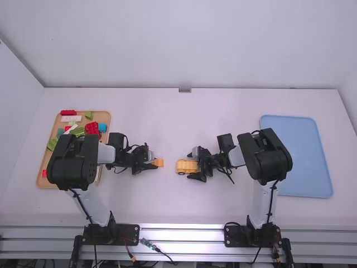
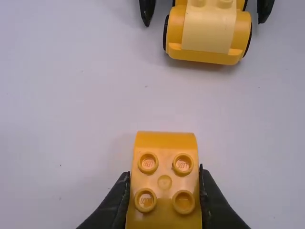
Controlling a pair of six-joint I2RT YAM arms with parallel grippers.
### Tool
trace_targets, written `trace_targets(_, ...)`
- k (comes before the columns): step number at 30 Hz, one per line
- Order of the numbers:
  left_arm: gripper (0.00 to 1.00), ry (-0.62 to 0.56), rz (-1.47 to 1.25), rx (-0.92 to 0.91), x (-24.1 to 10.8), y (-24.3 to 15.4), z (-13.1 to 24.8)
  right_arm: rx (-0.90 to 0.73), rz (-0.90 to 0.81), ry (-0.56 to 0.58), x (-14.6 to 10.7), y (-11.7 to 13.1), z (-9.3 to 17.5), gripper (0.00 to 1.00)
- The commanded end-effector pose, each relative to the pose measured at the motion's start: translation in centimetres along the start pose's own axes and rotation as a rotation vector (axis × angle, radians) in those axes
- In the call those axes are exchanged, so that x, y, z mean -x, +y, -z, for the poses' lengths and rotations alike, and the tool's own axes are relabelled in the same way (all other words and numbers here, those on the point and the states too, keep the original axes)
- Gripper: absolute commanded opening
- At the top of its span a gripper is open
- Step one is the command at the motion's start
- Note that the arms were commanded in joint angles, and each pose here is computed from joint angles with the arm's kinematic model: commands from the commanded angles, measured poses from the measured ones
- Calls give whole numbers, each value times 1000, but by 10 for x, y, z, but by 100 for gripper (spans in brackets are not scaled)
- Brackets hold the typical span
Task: Assemble lego blocks to make yellow taxi
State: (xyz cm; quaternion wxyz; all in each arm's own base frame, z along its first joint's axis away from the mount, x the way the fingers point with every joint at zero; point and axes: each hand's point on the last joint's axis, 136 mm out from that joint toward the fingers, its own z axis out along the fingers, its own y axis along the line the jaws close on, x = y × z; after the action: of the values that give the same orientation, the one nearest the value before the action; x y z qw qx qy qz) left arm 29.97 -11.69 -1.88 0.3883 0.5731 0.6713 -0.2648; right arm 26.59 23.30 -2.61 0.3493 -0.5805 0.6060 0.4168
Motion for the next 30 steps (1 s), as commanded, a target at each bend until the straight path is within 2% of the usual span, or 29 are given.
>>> trace_targets(1,11,3,16,-11,-3,-2,-2,-12,-48,34,-9,0,0,99)
trace_targets(2,9,3,18,-9,-3,-2,-2,-13,-48,35,-9,0,0,99)
trace_targets(3,2,2,29,-4,-2,0,0,-12,-46,35,-9,0,0,99)
trace_targets(10,2,-21,98,39,14,13,5,-14,-39,33,-8,-1,-1,99)
trace_targets(12,2,-62,90,32,25,12,7,-18,-44,34,-7,1,-5,99)
trace_targets(17,2,-72,85,34,30,12,10,-124,-34,63,-13,-5,-10,99)
trace_targets(24,2,-139,79,-2,43,5,10,-171,12,14,-8,1,-4,99)
trace_targets(30,2,-110,46,-34,48,-1,-2,-139,45,-49,0,2,3,99)
